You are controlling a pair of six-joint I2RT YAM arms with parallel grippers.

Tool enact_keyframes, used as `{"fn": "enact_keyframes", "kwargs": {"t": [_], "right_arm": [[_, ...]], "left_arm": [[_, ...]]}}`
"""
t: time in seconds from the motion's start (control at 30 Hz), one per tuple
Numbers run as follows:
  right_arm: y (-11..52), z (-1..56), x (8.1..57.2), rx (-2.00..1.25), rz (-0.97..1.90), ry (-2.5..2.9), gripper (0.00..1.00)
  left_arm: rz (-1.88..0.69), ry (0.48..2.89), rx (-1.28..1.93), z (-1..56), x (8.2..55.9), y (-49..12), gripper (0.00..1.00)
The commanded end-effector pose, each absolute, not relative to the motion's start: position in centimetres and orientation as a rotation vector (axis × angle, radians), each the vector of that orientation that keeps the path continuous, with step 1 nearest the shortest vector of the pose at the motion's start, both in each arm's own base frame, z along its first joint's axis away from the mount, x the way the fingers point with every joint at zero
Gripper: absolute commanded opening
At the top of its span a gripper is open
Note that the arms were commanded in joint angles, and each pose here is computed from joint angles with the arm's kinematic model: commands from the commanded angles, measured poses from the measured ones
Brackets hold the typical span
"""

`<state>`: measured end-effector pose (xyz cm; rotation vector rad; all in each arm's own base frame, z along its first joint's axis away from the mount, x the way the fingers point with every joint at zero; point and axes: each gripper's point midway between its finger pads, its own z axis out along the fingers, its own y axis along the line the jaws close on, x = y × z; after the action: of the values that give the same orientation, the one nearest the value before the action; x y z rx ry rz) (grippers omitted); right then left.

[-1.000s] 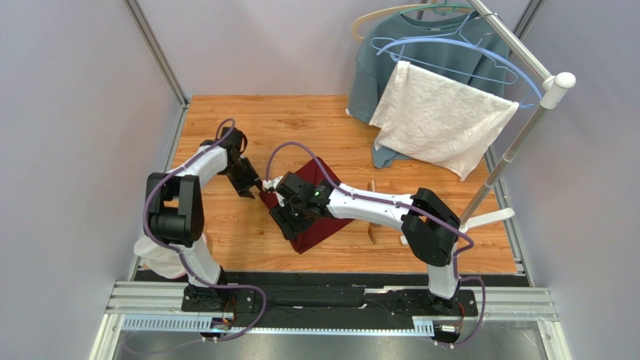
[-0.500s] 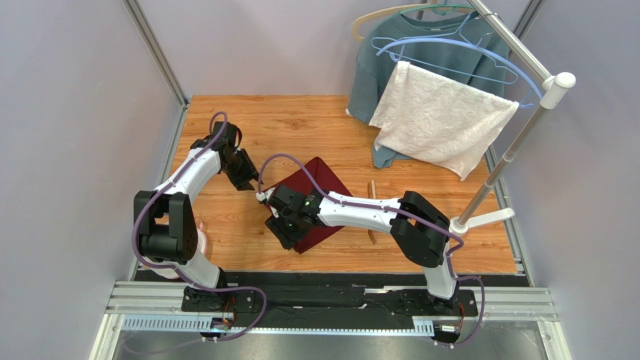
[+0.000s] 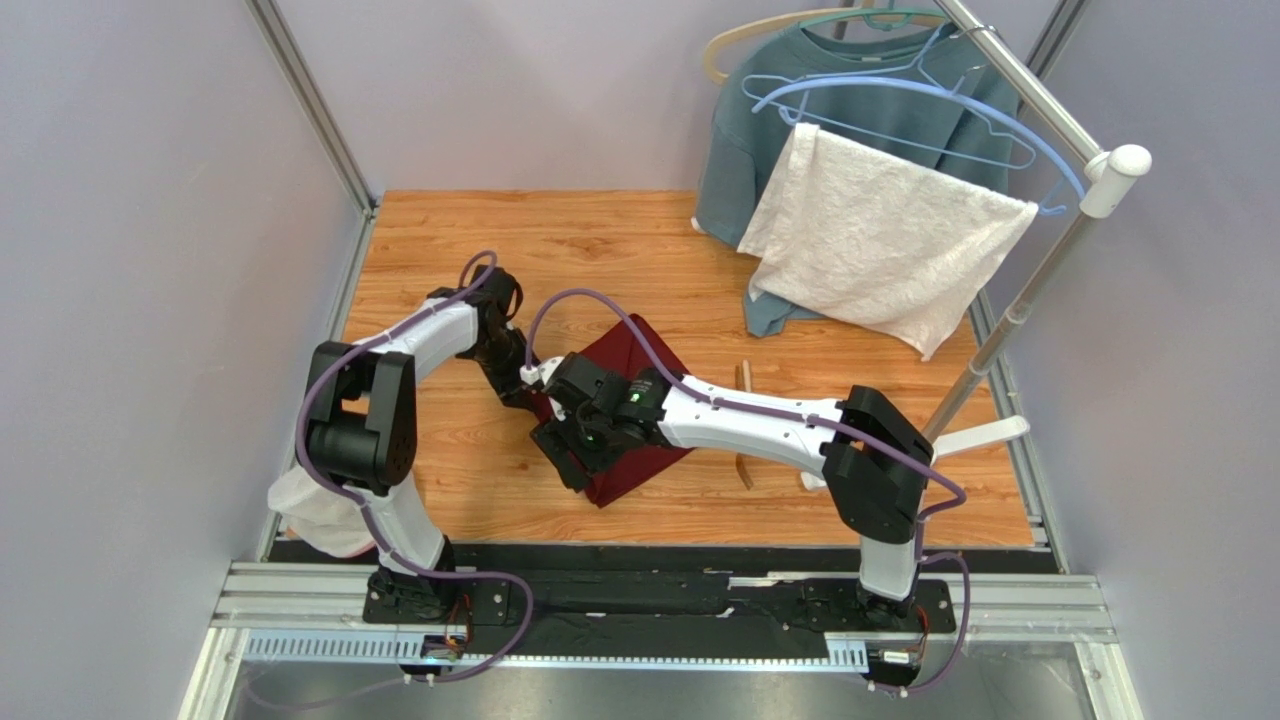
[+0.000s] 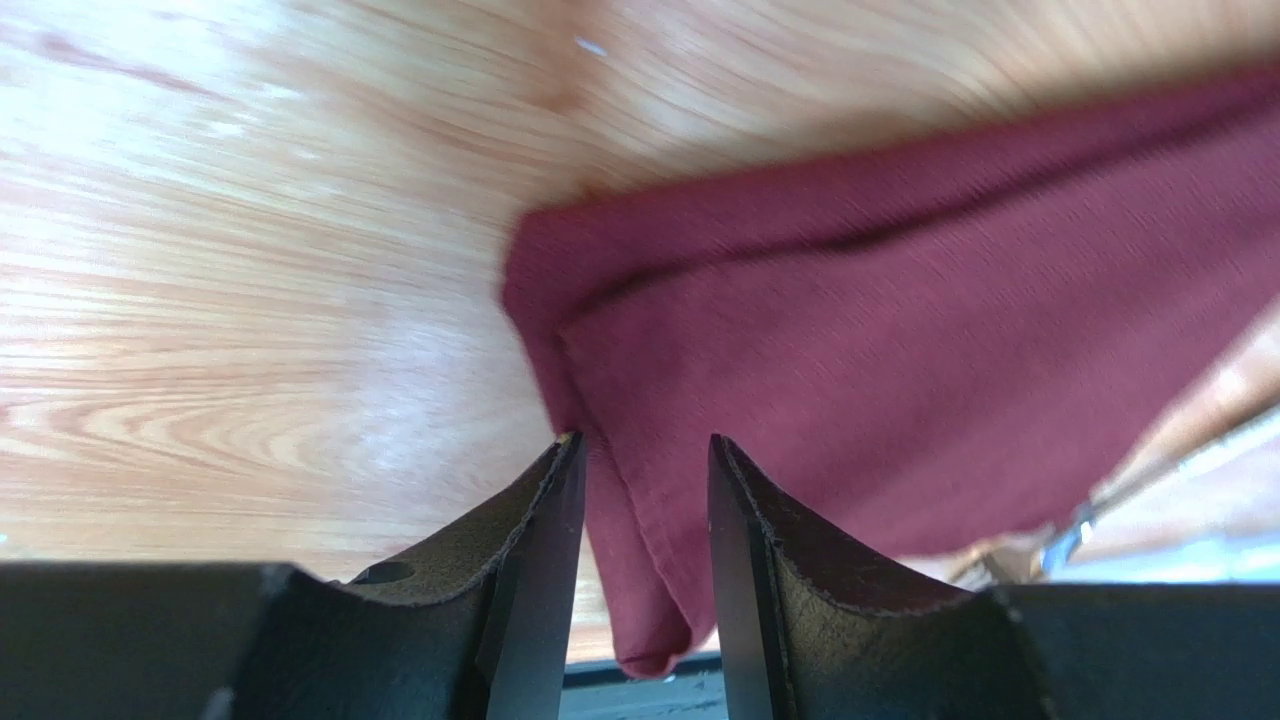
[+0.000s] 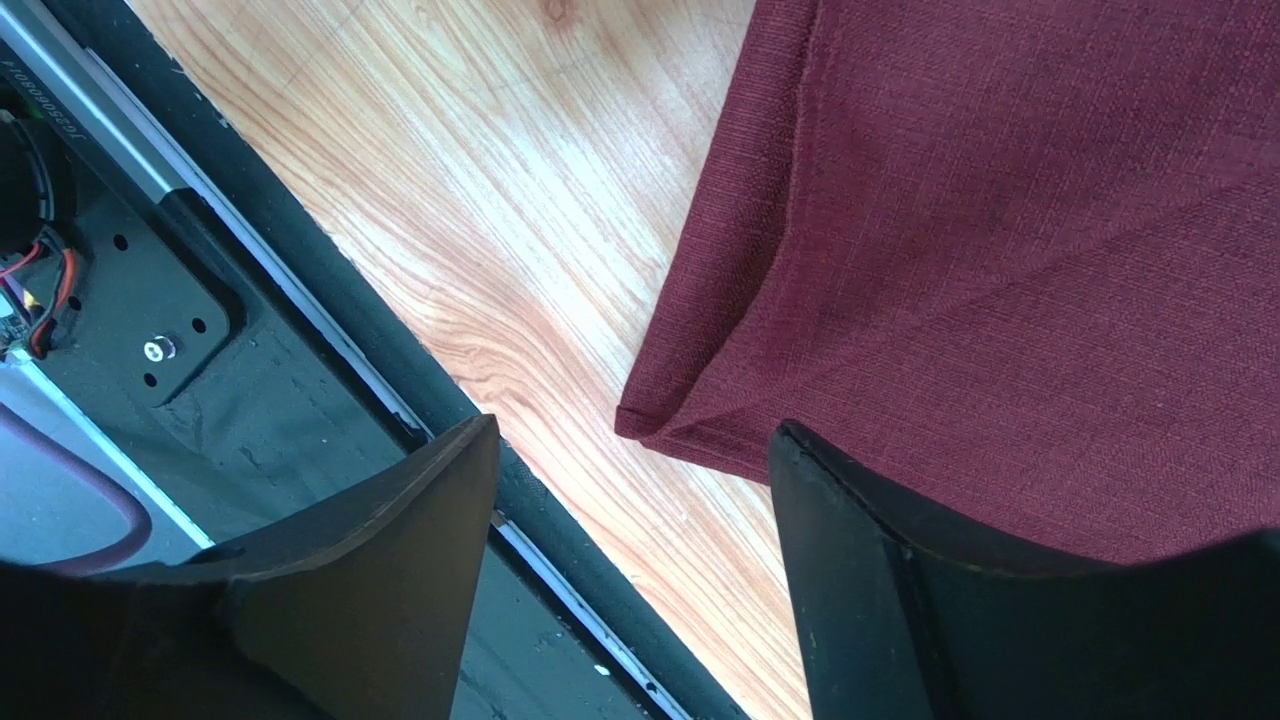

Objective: Fold the napkin into a case and place the utensils inside
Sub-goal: Pick up the upper triangle-folded napkin from the center of the board.

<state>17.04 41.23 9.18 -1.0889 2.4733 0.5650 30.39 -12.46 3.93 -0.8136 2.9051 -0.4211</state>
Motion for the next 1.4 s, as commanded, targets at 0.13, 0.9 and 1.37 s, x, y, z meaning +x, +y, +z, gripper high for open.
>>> {"fn": "enact_keyframes", "kwargs": {"t": [0.13, 0.9, 1.37], "right_arm": [[41.2, 9.3, 16.9, -1.099, 0.614, 2.443, 0.75], [41.9, 6.3, 18.1, -1.147, 0.406, 2.431, 0.71], [42.6, 6.2, 17.0, -1.233, 0.260, 2.347, 0.54]], "left_arm": [[-0.221, 2.831, -0.997, 3.5, 31.4, -10.7, 0.46], [-0.038, 2.748, -1.079, 2.0, 32.9, -8.7, 0.27], [-0.055, 2.740, -1.059, 2.1, 33.1, -8.8, 0.01]]}}
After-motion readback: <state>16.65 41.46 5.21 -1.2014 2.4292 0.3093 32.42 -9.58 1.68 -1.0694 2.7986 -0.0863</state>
